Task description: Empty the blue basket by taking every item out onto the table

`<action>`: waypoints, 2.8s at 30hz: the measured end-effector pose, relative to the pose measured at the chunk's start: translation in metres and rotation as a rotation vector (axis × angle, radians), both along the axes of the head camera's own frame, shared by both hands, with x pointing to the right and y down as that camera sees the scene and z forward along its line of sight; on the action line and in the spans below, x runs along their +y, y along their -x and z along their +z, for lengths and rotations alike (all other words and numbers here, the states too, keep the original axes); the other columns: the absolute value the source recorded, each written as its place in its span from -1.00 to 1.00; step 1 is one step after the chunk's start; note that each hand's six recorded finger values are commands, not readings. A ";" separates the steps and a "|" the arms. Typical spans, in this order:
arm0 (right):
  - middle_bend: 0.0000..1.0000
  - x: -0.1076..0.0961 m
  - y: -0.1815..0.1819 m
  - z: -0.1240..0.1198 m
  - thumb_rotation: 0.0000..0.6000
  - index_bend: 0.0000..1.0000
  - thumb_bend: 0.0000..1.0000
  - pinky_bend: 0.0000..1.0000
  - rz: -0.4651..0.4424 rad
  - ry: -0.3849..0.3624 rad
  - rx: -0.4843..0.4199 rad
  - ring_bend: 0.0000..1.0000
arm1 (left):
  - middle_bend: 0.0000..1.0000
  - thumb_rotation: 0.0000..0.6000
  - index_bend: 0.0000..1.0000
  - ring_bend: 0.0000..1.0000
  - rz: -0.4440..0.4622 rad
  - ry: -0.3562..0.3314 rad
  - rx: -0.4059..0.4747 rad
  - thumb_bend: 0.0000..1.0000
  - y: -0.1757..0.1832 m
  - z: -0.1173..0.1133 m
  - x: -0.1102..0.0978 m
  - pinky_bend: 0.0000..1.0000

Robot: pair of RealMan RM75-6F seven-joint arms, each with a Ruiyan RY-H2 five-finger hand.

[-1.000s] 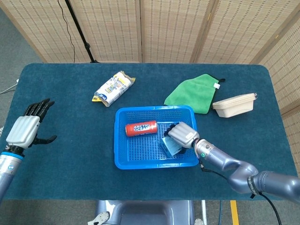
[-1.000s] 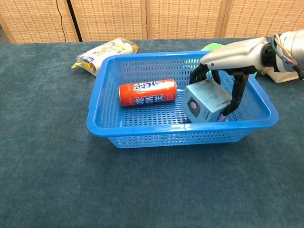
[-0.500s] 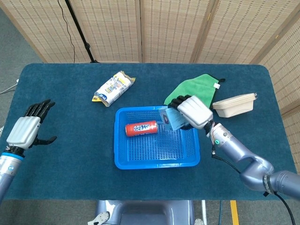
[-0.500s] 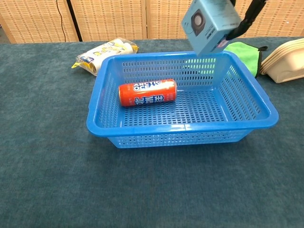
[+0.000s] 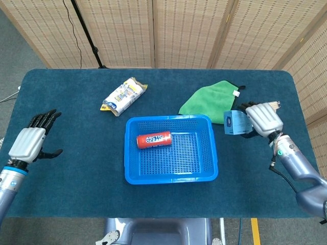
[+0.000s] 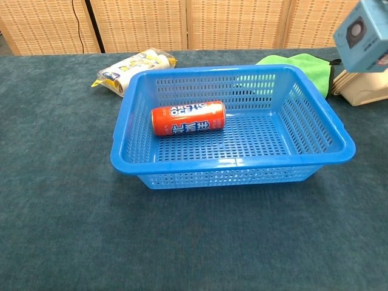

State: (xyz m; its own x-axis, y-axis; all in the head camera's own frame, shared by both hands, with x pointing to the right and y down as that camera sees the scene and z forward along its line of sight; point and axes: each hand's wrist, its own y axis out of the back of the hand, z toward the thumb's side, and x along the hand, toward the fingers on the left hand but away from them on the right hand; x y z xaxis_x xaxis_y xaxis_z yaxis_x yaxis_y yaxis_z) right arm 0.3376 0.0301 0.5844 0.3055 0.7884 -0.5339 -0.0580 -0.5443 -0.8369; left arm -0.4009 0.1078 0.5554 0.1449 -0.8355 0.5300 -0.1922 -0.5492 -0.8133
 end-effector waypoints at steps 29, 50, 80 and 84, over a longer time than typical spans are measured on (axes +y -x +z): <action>-1.00 0.020 0.034 0.002 1.00 -1.00 -1.00 -0.68 -0.105 -0.047 -0.065 -1.00 | -1.00 1.00 -1.00 -1.00 0.000 0.003 0.013 -0.64 0.001 -0.002 0.002 -1.00; -0.70 0.036 0.185 0.046 1.00 -0.60 -1.00 -0.35 -0.284 0.014 -0.325 -0.78 | -1.00 1.00 -1.00 -1.00 -0.015 -0.011 0.016 -0.64 0.005 -0.005 0.003 -1.00; -0.56 0.057 0.240 0.119 1.00 -0.45 -0.99 -0.30 -0.324 0.012 -0.260 -0.72 | -1.00 1.00 -1.00 -1.00 -0.020 -0.007 0.022 -0.64 0.008 -0.005 -0.001 -1.00; -0.55 0.057 0.242 0.126 1.00 -0.44 -0.96 -0.29 -0.310 0.009 -0.264 -0.70 | -1.00 1.00 -1.00 -1.00 -0.021 -0.005 0.021 -0.64 0.008 -0.005 -0.001 -1.00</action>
State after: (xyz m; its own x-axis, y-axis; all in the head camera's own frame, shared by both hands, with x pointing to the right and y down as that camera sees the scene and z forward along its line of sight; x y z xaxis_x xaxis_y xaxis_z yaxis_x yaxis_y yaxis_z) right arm 0.0951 0.0867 0.7102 0.6556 0.6328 -0.4120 -0.0048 -0.5421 -0.8403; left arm -0.4093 0.1067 0.5507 0.1389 -0.8413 0.5224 -0.2208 -0.5405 -0.8118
